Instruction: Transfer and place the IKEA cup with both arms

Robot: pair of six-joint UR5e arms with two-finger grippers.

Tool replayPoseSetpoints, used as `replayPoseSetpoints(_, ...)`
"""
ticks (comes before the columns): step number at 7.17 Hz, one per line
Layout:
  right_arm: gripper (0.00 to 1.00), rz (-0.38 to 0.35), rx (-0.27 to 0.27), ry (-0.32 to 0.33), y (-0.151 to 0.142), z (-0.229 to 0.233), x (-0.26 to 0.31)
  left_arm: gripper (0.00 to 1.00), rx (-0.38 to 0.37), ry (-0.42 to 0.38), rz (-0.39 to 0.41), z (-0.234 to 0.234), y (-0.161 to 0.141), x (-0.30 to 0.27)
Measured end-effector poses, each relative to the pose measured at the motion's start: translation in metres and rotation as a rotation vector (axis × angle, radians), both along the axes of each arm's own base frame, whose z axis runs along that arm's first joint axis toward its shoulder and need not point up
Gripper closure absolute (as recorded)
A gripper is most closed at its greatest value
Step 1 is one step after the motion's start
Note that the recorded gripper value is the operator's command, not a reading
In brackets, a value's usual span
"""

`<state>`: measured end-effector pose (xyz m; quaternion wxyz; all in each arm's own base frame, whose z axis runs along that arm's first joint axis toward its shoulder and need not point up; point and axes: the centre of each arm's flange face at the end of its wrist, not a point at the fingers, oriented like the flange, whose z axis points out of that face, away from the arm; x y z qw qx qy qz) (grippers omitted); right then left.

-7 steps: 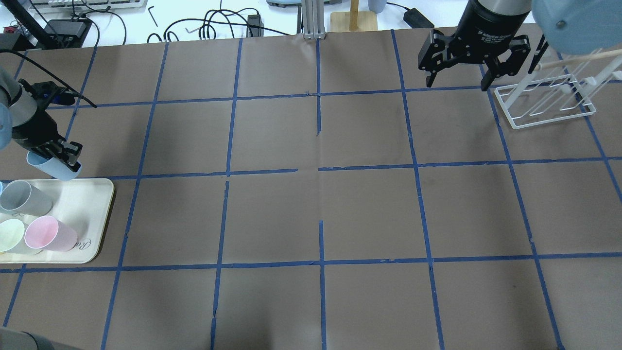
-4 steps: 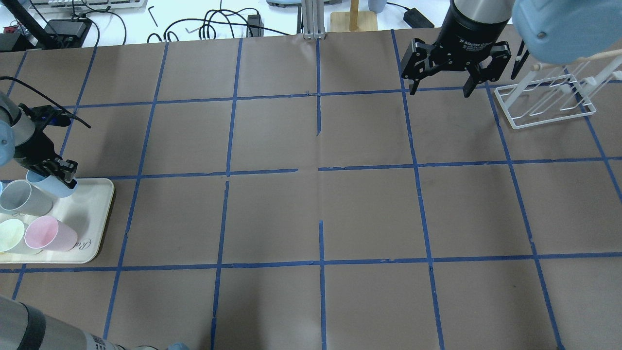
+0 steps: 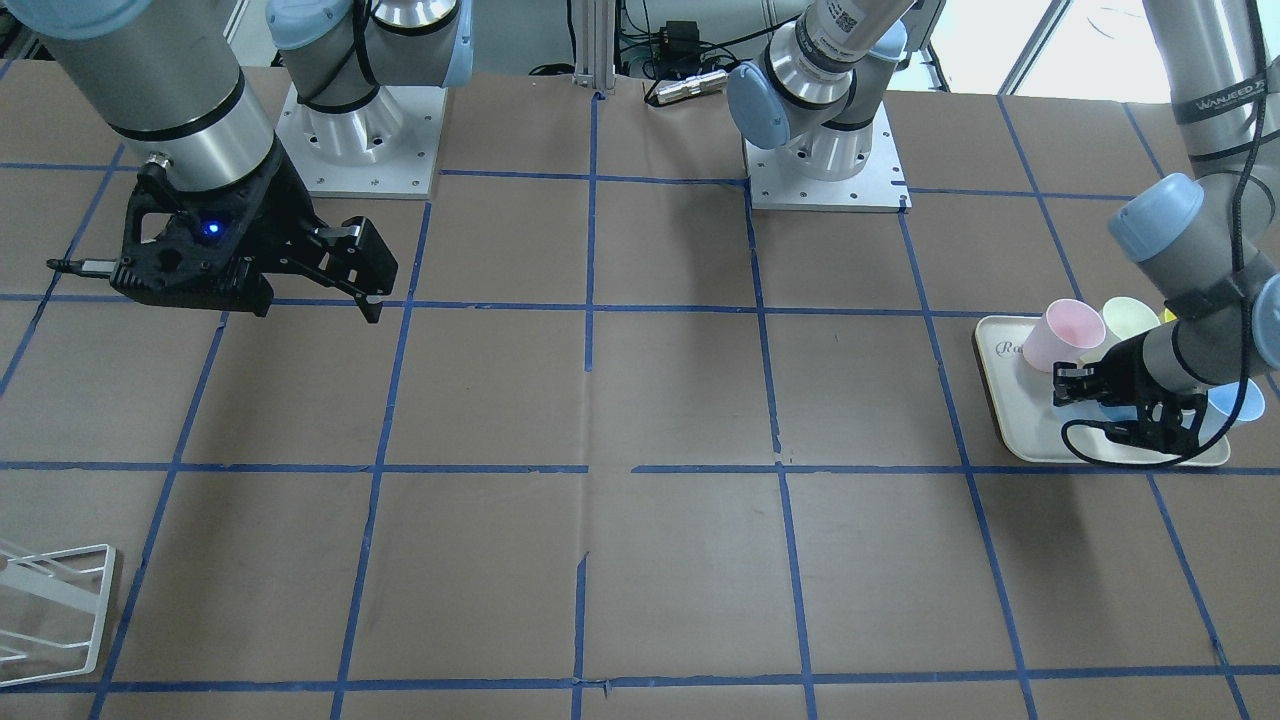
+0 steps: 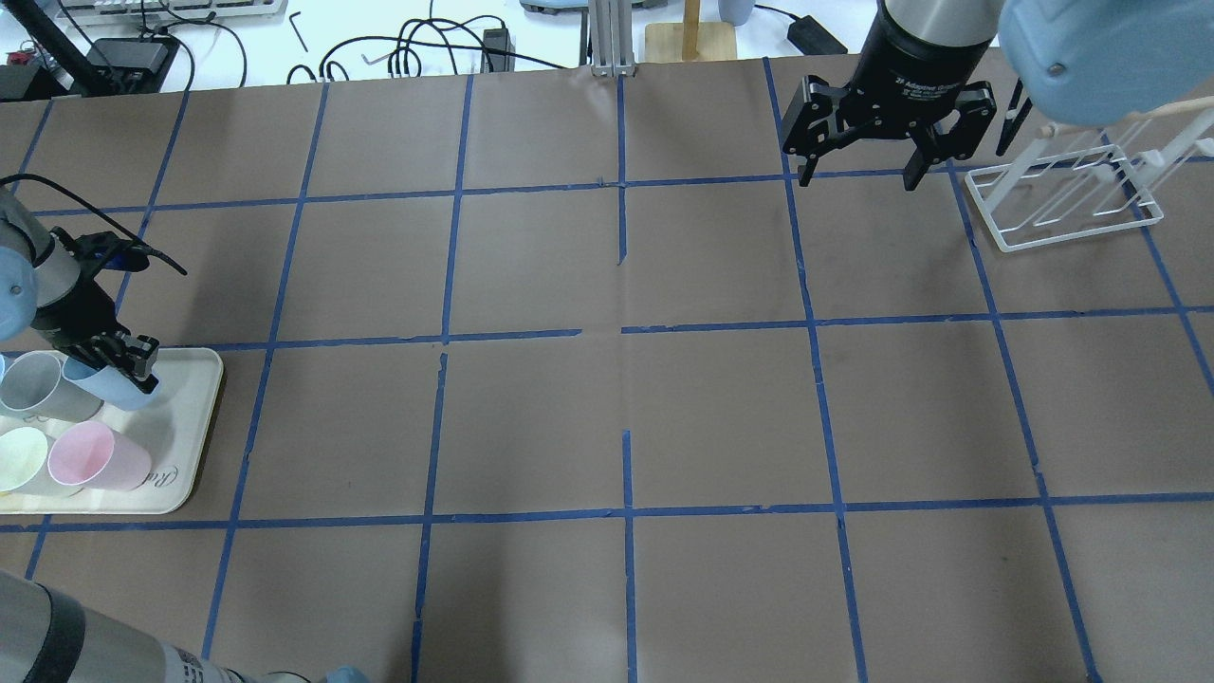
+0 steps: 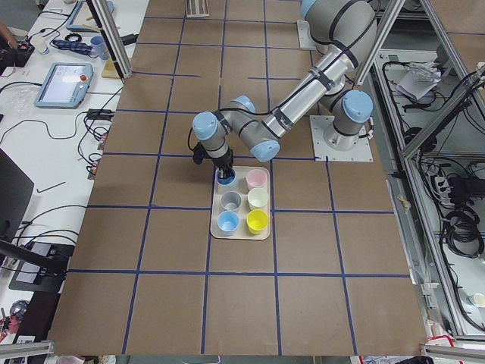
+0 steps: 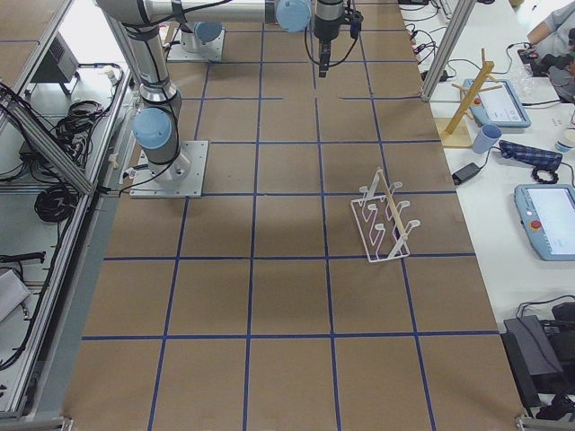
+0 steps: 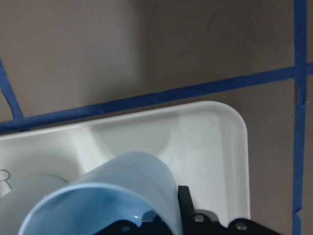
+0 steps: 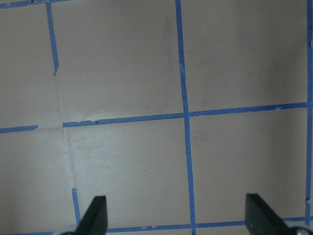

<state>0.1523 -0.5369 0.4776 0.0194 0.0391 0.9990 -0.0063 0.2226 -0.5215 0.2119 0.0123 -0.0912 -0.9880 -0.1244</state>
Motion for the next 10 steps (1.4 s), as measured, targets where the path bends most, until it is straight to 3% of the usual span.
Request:
replayPoseSetpoints(1, 0.0, -0.002, -0.002, 0.001, 0.0, 0.001, 0.0, 0.01, 0.009, -0.002, 0.0, -0.002, 0.002, -0.001)
replayPoseSetpoints(5, 0.0, 0.001, -0.01, 0.004, -0.004, 0.004, -0.003, 0.0, 0.011, -0.001, 0.002, 0.03, 0.001, -0.004)
replayPoseSetpoints(8, 0.0, 0.0, -0.007, 0.003, -0.004, 0.005, -0.005, 0.0, -0.007, 0.04, 0.031, 0.128, -0.012, -0.029)
replayPoseSetpoints(10, 0.0, -0.001, -0.003, 0.002, -0.004, 0.004, -0.006, 0.0, -0.036, 0.036, 0.07, 0.199, -0.021, -0.108)
